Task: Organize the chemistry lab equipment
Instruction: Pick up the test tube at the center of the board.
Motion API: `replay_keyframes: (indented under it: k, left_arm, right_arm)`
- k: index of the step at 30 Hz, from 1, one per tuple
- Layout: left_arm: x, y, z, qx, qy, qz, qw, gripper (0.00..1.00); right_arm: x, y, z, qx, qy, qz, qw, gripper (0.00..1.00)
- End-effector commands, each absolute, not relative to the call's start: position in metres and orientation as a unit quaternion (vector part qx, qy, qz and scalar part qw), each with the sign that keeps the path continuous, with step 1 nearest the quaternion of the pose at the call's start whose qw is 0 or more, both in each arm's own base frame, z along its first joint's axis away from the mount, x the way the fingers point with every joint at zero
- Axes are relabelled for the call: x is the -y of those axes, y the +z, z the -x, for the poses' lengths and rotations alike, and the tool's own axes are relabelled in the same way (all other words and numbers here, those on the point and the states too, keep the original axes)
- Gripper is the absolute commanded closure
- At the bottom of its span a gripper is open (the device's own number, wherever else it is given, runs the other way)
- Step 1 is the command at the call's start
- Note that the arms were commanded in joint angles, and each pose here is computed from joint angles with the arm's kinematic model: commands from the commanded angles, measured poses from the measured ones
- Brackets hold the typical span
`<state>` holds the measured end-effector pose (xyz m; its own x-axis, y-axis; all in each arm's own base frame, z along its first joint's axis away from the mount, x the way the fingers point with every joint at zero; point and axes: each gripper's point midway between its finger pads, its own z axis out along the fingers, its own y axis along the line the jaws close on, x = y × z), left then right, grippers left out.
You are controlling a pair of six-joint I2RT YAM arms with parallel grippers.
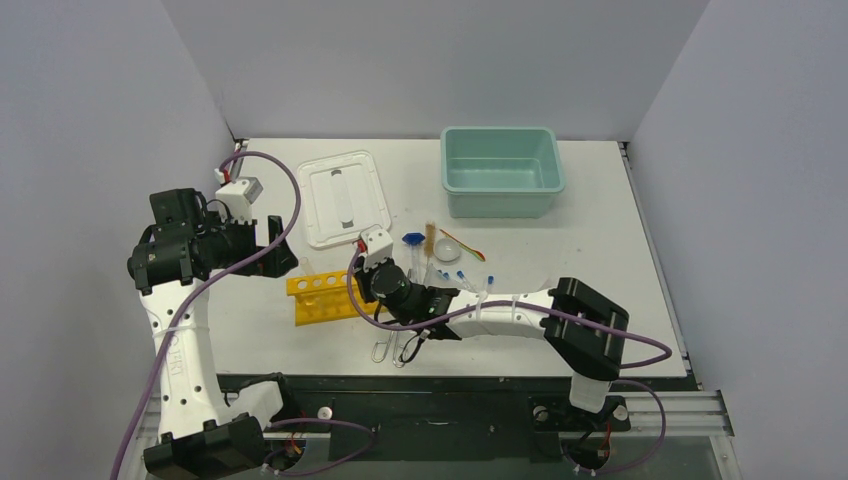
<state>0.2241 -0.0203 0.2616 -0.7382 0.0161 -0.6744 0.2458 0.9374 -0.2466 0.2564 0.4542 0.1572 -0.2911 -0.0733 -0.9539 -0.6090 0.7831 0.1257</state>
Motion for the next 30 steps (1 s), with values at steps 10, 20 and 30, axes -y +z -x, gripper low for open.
replay_keyframes:
  k: [10,20,30]
  left_arm:
    - [0.017,0.267,-0.224,-0.914,-0.152,-0.080,0.368,0.03]
    - [0.016,0.265,-0.224,-0.915,-0.150,-0.080,0.367,0.03]
    - [0.016,0.266,-0.224,-0.914,-0.152,-0.078,0.368,0.03]
  right_arm:
    - [-0.467,0.153,-0.261,-0.764,0.257,0.211,0.552,1.00]
    - [-0.460,0.158,-0.261,-0.763,0.251,0.209,0.559,1.00]
    - [-0.455,0.185,-0.259,-0.750,0.260,0.207,0.572,1.00]
